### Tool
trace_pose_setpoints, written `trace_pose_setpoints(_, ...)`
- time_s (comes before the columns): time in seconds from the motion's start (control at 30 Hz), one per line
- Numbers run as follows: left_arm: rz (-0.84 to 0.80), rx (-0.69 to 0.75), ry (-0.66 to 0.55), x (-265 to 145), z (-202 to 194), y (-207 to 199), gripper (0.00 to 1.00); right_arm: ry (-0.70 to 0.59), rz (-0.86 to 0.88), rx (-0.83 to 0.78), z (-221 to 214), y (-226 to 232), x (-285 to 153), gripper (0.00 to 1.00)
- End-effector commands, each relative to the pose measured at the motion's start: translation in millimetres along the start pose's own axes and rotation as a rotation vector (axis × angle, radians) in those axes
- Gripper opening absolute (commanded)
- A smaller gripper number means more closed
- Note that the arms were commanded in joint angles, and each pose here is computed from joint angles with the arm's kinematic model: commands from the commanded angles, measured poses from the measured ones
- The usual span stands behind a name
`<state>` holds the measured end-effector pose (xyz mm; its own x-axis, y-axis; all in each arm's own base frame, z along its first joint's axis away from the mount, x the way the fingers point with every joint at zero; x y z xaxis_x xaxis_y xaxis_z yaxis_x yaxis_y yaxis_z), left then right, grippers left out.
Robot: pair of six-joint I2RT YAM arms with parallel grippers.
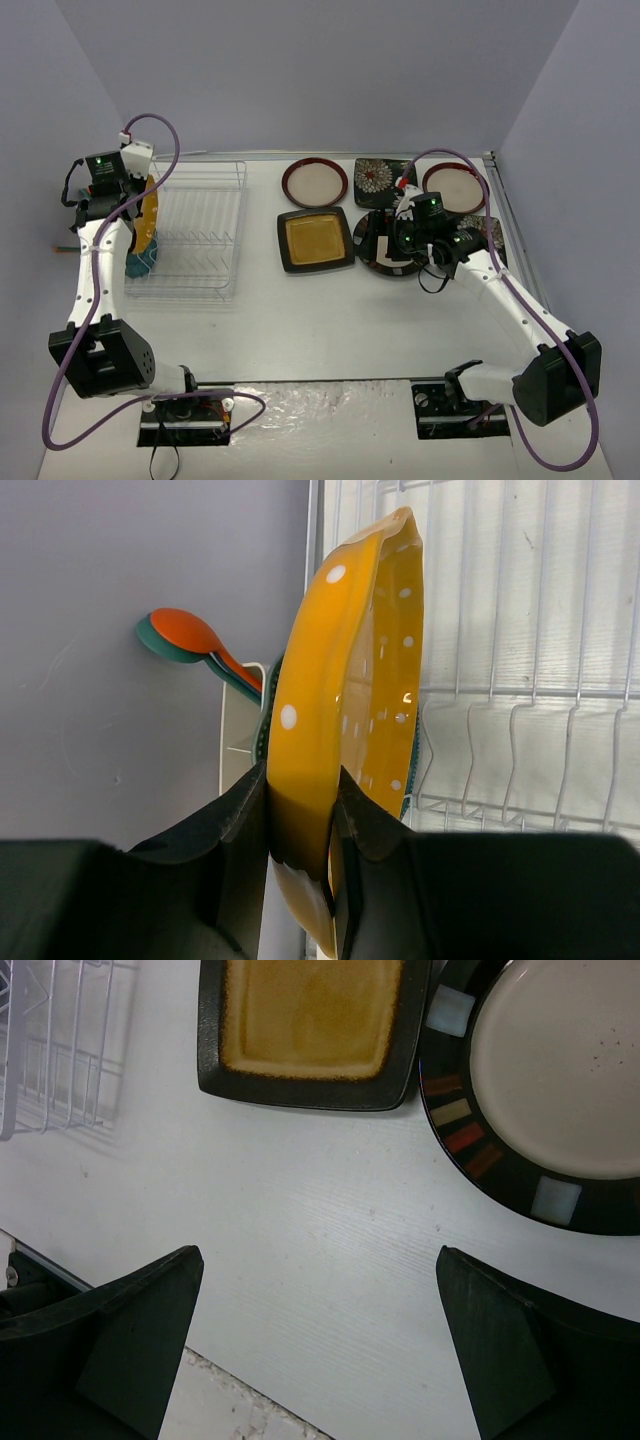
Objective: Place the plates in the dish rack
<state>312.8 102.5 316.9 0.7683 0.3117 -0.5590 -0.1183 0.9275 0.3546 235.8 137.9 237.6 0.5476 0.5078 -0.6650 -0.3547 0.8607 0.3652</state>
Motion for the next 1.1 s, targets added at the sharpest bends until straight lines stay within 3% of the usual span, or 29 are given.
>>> trace_pose_setpoints(0.0,0.159,-0.014,-0.244,-40.0,45.1,32.0,0.0,-0.045,0.032,-0.023,7.0,1.9,-1.2,1.0)
trace_pose_setpoints(0.63,0.079,-0.009,-0.118,2.9,3.3,7.5,0.0,-0.039,0.026,-0.019,1.1,-0.4,0.5,1.0)
trace_pose_setpoints(0.77,0.075,-0.015,-0.095,11.4,-5.2,3.4,0.11,-0.037,0.023,-0.017,-0.1,-1.5,1.1,1.0)
trace_pose_setpoints(1.07,0.084,-0.06,-0.069,14.5,-20.1,-2.8,0.26,-0.041,-0.014,0.004,-4.9,-5.6,2.0,1.0)
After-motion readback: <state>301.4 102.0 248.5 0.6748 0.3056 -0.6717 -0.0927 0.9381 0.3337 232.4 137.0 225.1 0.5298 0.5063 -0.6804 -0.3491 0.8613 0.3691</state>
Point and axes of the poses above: each gripper's point midway between its finger pads, its own x axis out along the fingers, its own y axis along the line the jaws close on, z = x × y, the point moved 9 cm from there along -x, back along the fingers, and after that the axes turned 7 degrees about -x, right-handed, at the moved point
